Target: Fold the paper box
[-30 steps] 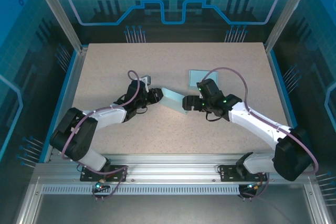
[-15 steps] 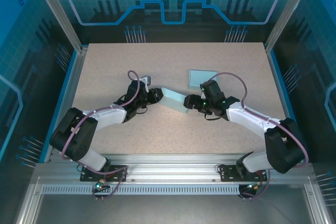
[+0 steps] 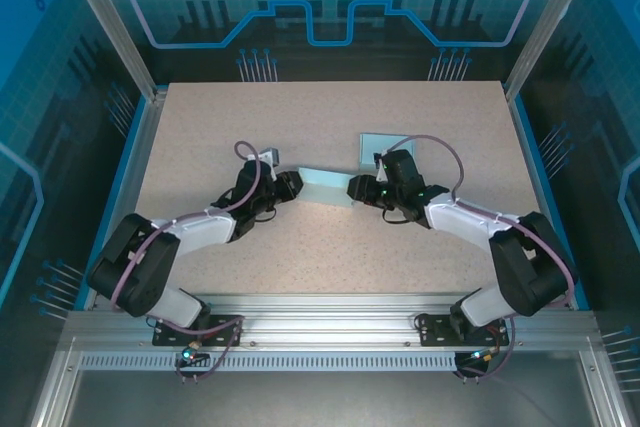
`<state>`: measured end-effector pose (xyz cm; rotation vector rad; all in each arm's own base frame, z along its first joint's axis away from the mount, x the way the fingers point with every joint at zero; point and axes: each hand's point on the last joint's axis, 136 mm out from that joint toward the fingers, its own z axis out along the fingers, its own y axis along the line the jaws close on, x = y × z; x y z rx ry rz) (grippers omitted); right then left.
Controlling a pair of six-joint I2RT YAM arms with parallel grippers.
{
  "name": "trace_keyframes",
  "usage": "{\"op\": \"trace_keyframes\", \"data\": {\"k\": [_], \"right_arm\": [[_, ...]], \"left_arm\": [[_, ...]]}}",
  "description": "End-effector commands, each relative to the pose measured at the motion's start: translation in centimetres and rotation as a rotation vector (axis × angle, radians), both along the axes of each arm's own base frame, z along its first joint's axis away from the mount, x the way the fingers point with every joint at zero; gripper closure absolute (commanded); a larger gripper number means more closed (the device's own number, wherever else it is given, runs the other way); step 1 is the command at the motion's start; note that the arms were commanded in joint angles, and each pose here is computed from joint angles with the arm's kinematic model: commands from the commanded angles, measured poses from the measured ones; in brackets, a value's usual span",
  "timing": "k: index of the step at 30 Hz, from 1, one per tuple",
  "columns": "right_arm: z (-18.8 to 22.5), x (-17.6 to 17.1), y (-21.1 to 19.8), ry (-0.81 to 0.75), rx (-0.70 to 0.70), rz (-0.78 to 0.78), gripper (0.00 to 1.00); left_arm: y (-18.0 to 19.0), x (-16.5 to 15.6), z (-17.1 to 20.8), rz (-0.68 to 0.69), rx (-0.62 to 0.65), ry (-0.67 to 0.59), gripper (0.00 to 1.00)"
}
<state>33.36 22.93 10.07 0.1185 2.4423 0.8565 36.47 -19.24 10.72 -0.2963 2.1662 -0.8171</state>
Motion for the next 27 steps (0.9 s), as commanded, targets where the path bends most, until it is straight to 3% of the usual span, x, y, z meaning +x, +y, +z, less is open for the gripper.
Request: {"op": "trace_keyframes", "data": {"k": [1,12,17,21,25,27], "right_arm": [[-5.2,-3.3,-0.4,0.113,-0.127,0.076,0.58],[-4.6,-6.1,0.4,0.048,-0.207,0.143,0.59],[-2.2,-6.4,0.9,-0.006,-0.203,0.148,0.57],[-0.6,-6.1,-0.4,-0.018,-0.277,0.098,0.54],[1.5,-5.9,-3.0,-0.069,-0.363,0.021,0.39],[3.1,-5.7,-5.3,-0.114,-0.435,-0.045,0.18]], "left_arm": [[2.1,-3.9,-5.7,0.017,0.100,0.178,0.79],[3.2,-7.0,-5.1,-0.005,0.077,0.100,0.79],[3.5,-7.5,-2.7,-0.019,0.086,0.044,0.75],[3.2,-7.8,-0.8,-0.059,0.141,0.008,0.71],[2.8,-8.0,1.1,-0.083,0.167,-0.042,0.65],[3.7,-7.7,2.3,-0.049,0.212,-0.080,0.55]]}}
